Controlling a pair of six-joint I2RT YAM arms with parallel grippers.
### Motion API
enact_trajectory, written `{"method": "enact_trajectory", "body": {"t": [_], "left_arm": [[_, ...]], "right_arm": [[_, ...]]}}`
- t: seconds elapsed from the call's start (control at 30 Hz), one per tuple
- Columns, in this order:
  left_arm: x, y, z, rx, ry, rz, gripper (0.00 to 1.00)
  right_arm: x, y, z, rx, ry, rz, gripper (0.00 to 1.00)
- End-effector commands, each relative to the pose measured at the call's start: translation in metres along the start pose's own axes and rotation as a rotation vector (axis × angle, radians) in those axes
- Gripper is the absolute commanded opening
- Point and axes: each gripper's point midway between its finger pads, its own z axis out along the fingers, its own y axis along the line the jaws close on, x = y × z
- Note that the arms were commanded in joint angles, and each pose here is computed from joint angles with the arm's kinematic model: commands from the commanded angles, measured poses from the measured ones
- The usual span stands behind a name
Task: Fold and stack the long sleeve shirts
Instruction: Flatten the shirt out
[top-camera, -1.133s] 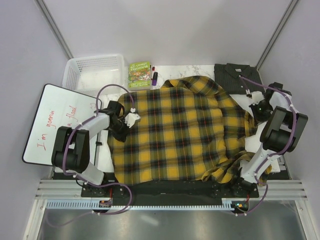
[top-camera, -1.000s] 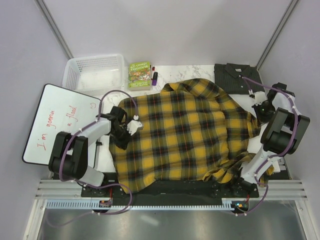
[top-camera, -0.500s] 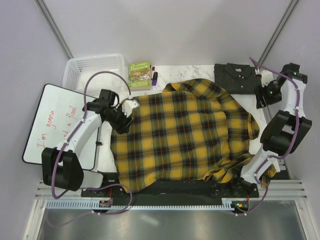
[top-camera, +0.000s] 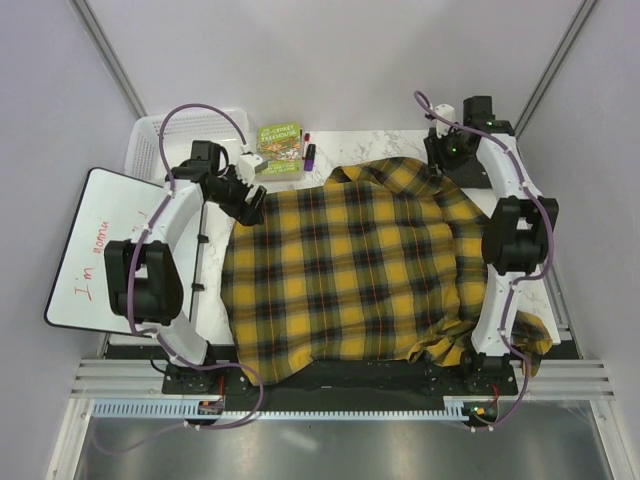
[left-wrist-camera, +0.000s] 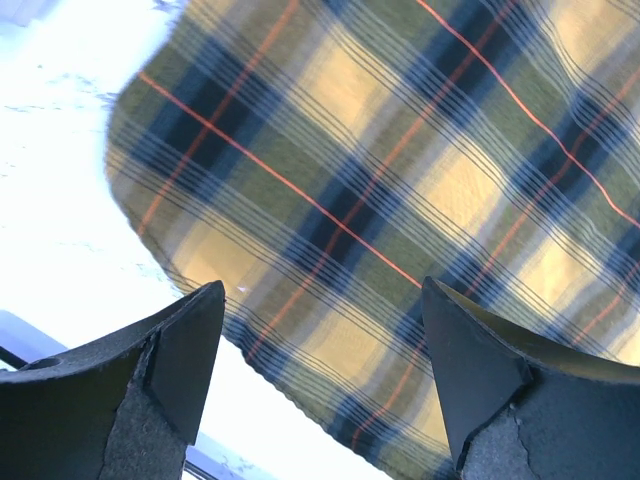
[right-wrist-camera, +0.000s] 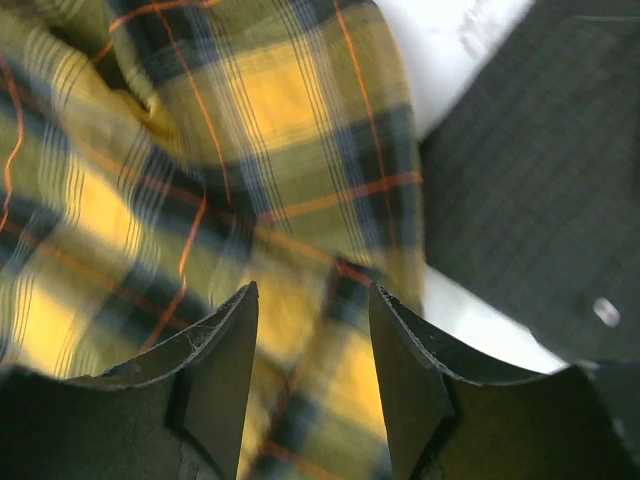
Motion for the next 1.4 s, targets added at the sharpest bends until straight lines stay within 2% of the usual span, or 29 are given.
{"method": "enact_trajectory", "body": {"t": [0.0, 0.37, 0.5, 0.63, 0.93, 1.1, 1.37], "left_arm": [[-0.026, 0.023, -0.002, -0.012, -0.096, -0.047, 0.87], [-0.021, 0.044, 0.019, -0.017, -0.067, -0.068, 0.87], [-0.021, 0.054, 0.030, -0.011, -0.063, -0.075, 0.93], [-0.021, 0.064, 0.045, 0.006, -0.058, -0.099, 0.93], [-0.023, 0.089, 0.071, -0.017, -0.045, -0.131, 0.88], [-0.032, 0.106, 0.078, -0.051, -0.062, -0.111, 0.84], [-0.038, 0.109, 0.087, -0.023, -0.085, -0.069, 0.82]], "right_arm": [[-0.039, -0.020, 0.034, 0.089, -0.121, 0.043, 0.56], [-0.061, -0.031, 0.095, 0.168, -0.177, 0.021, 0.57], [-0.055, -0.036, 0.110, 0.172, -0.171, 0.037, 0.57], [-0.047, -0.032, 0.119, 0.147, -0.154, 0.039, 0.57], [-0.037, -0.033, 0.129, 0.146, -0.128, 0.041, 0.44], [-0.038, -0.028, 0.136, 0.111, -0.140, 0.053, 0.45], [-0.044, -0.029, 0.146, 0.097, -0.169, 0.080, 0.47]]}}
